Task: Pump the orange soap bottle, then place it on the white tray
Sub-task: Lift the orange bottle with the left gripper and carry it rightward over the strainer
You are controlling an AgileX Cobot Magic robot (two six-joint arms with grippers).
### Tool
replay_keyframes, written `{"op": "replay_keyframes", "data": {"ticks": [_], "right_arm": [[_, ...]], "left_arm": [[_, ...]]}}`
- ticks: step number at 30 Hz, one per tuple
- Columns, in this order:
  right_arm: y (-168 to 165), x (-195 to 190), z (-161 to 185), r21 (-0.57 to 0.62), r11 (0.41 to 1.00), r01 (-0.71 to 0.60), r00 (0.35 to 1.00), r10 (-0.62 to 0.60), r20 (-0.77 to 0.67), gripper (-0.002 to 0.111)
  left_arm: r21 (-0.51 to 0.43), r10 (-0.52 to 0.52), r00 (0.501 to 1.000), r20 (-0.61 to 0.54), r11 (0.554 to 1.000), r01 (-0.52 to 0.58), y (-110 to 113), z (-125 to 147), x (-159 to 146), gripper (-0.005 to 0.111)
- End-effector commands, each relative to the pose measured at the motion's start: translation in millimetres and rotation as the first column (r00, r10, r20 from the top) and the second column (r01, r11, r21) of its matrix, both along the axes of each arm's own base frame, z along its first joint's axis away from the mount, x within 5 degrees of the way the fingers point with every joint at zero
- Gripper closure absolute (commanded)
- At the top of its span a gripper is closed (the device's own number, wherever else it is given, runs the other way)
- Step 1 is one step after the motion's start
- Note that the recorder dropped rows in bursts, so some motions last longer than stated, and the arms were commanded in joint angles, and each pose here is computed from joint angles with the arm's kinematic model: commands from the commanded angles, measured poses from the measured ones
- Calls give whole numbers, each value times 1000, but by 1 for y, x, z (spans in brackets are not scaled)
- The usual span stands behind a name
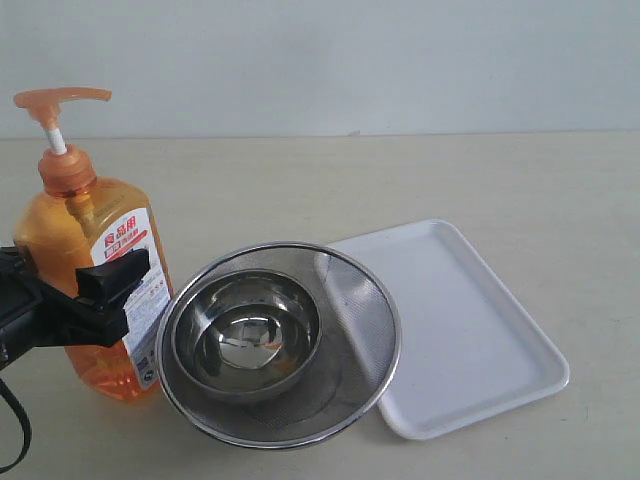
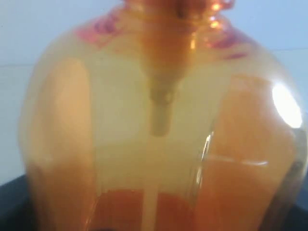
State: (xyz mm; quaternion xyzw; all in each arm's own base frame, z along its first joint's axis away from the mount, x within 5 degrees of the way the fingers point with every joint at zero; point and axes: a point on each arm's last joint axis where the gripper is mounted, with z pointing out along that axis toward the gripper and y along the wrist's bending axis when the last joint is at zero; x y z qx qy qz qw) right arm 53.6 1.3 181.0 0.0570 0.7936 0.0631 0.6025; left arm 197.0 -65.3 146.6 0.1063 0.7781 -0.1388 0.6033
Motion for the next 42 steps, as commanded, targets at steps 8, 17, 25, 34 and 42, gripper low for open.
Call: {"op": "replay_keyframes", "data": {"ticks": [8, 17, 25, 34, 42], "right_arm": [[0, 0, 1, -4, 1000, 2, 1000, -2, 14, 108], [0, 0, 1, -4, 1000, 2, 1000, -2, 9, 108], [0, 0, 1, -4, 1000, 2, 1000, -2, 9, 108], [0, 0, 1, -4, 1000, 2, 1000, -2, 9, 108], [0, 0, 1, -4, 1000, 2, 1000, -2, 9, 108]], "left_arm": [[-18, -57, 995, 78, 998, 58, -7, 9, 5, 102], [-79, 41, 951, 306, 997, -18, 1, 52, 7, 102], [-79, -34, 925, 378, 994, 69, -15, 107, 32, 102], [-195, -155, 852, 500, 938, 285, -38, 168, 55, 102], [-193, -289, 797, 531, 874, 445, -70, 191, 77, 102]]}}
